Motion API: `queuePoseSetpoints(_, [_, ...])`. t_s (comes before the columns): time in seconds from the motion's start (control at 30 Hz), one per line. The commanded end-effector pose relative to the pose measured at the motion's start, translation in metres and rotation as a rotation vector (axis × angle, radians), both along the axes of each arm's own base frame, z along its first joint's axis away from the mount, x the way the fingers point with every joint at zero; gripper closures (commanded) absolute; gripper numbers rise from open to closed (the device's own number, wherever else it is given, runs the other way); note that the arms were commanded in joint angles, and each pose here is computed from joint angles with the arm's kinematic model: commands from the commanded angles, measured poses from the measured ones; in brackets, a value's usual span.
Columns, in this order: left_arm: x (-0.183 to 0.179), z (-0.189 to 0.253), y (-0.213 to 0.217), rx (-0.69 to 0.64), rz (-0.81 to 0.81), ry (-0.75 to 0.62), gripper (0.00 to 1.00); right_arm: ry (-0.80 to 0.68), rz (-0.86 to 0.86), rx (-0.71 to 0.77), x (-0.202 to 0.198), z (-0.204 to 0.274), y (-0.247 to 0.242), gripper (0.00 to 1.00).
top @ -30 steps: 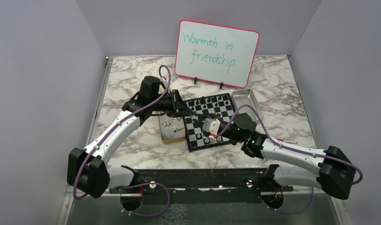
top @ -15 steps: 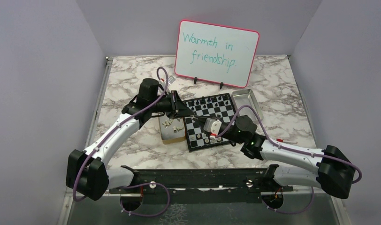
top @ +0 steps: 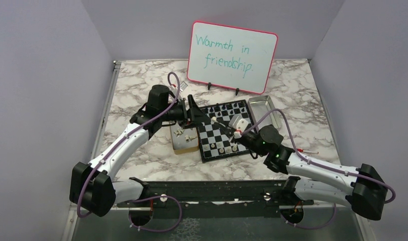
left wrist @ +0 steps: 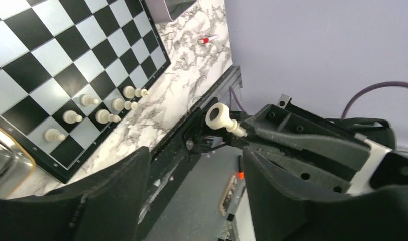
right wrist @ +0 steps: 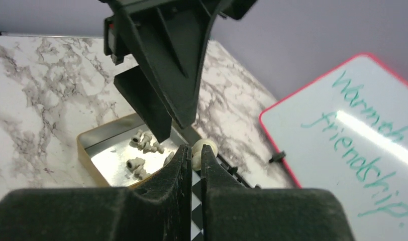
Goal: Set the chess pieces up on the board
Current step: Place the chess piece on the chessboard.
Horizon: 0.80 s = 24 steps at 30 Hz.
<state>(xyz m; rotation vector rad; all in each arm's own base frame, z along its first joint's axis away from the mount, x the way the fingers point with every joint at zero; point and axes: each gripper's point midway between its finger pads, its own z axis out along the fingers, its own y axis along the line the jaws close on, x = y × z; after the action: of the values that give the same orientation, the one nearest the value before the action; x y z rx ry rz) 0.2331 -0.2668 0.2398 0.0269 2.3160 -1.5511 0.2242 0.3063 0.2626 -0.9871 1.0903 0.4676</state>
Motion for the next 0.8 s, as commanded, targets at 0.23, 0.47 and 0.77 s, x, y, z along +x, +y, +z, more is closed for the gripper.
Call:
queuePoseSetpoints(0.23, [0.039,-0.002,0.035,0.304,0.122,-0.309,0.01,0.619,-0.32,-0.021,-0.003,-0.05,-0.052,0.99])
queuePoseSetpoints(0.47, [0.057,-0.015,0.071,0.528,0.194,-0.466,0.01,0.772,-0.503,-0.063,-0.01,-0.059,-0.085,0.99])
queuePoseSetpoints(0.77, [0.06,-0.056,0.116,0.771,0.264,-0.511,0.01,0.903,-0.701,-0.13,-0.011,-0.104,-0.113,0.99])
